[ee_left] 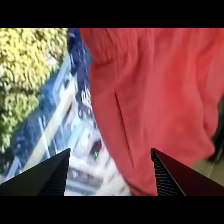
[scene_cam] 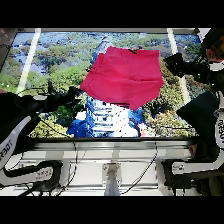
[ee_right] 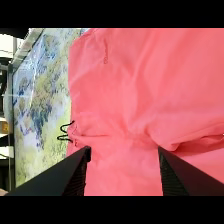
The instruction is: Fold the clothes and pants, and hang the long-sleeved shirts on hangers.
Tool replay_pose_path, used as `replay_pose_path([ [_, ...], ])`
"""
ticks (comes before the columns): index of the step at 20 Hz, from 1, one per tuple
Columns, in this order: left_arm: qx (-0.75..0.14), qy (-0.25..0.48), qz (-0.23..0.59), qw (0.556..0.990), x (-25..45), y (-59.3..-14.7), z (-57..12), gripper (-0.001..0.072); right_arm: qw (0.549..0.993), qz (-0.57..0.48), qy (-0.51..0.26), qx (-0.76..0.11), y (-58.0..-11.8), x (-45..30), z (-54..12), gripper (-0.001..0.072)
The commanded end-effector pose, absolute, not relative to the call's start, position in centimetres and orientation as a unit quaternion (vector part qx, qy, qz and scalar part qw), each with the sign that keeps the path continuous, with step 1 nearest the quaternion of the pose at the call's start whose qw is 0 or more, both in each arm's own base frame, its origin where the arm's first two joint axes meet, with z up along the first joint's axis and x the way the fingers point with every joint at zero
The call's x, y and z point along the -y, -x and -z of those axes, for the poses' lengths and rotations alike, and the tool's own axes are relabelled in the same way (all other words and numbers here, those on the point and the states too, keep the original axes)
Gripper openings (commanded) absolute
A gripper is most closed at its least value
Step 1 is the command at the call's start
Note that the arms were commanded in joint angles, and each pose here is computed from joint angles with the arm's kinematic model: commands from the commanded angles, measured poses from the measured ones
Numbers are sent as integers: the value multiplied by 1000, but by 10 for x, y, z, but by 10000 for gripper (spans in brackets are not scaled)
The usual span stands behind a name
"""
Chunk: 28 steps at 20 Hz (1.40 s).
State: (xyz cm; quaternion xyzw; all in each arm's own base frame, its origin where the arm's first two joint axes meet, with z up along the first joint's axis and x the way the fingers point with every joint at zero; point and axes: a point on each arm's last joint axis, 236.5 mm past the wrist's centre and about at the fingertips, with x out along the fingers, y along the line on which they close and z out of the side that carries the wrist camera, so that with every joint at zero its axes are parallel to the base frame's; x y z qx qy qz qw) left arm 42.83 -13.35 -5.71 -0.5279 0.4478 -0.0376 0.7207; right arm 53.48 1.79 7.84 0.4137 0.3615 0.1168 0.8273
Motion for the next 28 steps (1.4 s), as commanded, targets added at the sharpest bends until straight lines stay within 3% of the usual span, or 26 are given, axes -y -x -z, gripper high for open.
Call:
replay_pose_path([
  [1,-407,571,-48,711,115,-445,85,584,823,-126,-411,-370,-531,-23,-78,486],
  [9,-385,555,-25,737,117,-495,74,572,821,-129,-411,-374,-529,-25,-78,486],
  [15,-407,561,-24,720,126,-501,97,565,821,-129,-411,-374,-529,-25,-78,486],
  [17,-400,574,-26,714,126,-507,94,410,821,-129,-411,-374,-529,-25,-78,486],
  [20,-392,578,-11,716,130,-516,81,24,823,-127,-408,-374,-530,-23,-77,479],
  [21,-389,579,-4,717,132,-519,75,22,826,-124,-400,-377,-529,-22,-74,387],
  [22,-386,576,3,721,133,-521,70,21,828,-122,-388,-387,-526,-21,-69,130],
  [23,-381,565,10,732,132,-523,65,20,829,-120,-370,-402,-520,-19,-61,10],
  [25,-372,532,28,760,132,-524,56,19,809,-129,-347,-456,-495,-25,-36,8],
  [28,-369,525,38,766,138,-524,47,19,737,-156,-356,-554,-431,-51,19,7],
])
